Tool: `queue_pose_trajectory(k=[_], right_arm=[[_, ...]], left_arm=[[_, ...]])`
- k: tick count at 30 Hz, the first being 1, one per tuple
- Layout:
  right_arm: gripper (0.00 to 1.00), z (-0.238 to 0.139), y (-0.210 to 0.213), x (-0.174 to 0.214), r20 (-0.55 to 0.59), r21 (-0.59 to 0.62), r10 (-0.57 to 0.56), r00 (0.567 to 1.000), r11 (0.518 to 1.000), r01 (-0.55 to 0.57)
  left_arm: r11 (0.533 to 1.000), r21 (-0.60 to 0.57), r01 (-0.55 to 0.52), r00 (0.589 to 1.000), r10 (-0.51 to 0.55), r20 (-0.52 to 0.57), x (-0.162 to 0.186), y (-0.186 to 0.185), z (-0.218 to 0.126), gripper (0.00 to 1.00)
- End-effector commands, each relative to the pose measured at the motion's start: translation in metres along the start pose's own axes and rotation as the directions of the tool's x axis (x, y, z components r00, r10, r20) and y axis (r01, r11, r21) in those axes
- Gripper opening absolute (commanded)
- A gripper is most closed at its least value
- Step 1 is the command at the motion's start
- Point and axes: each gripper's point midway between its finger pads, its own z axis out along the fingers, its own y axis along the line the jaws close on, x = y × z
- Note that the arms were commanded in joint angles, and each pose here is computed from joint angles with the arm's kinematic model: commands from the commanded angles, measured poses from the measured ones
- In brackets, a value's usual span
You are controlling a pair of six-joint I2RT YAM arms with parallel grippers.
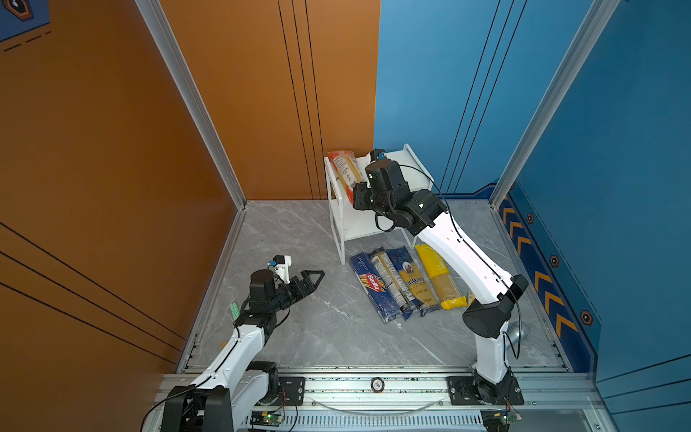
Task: Place and organize the pasta boxes and bags onto the shelf
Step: 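Lower the bag with the right gripper onto the top tier's near edge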
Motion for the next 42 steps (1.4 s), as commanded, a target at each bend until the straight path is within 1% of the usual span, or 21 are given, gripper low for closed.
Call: queue_pose_trajectory(k=[1,10,17,30,32,33,37,42], right_arm=[[0.17,-0.008,0.005,-0.023,0.095,0.014,-0.015,0.995,1.000,0.013],[0.17,-0.005,0.005,-0.020,0.096,0.043,-0.041,0.994,0.998,0.037],[0.17,-0.003,0.001,-0.016,0.099,0.090,-0.070,0.993,0.994,0.061],[0.18,-0.001,0.002,-0.012,0.095,0.108,-0.086,0.992,0.991,0.076],[0.20,0.000,0.003,-0.011,0.094,0.106,-0.086,0.992,0.991,0.076],[0.23,0.000,0.003,-0.011,0.093,0.106,-0.086,0.992,0.992,0.076],[0.30,0.000,0.004,-0.010,0.094,0.102,-0.084,0.992,0.992,0.074],[0.31,0.001,0.006,-0.009,0.090,0.098,-0.086,0.992,0.992,0.077]], left_arm=[[1.000,0.009,-0.001,1.000,0.001,0.008,0.000,0.000,-0.002,0.98],[1.000,0.008,0.000,1.000,0.000,0.008,0.000,0.000,-0.003,0.98],[1.000,0.009,0.000,1.000,-0.001,0.007,0.000,0.000,-0.003,0.98],[1.000,0.012,0.002,1.000,-0.002,0.006,0.000,-0.001,-0.003,0.98],[1.000,0.014,0.001,1.000,-0.001,0.007,-0.001,-0.002,-0.003,0.98],[1.000,0.014,0.001,1.000,-0.001,0.007,-0.001,-0.002,-0.003,0.98],[1.000,0.013,0.001,1.000,-0.001,0.006,0.000,-0.001,-0.002,0.98],[1.000,0.014,0.002,1.000,-0.002,0.006,-0.001,-0.002,-0.002,0.98]])
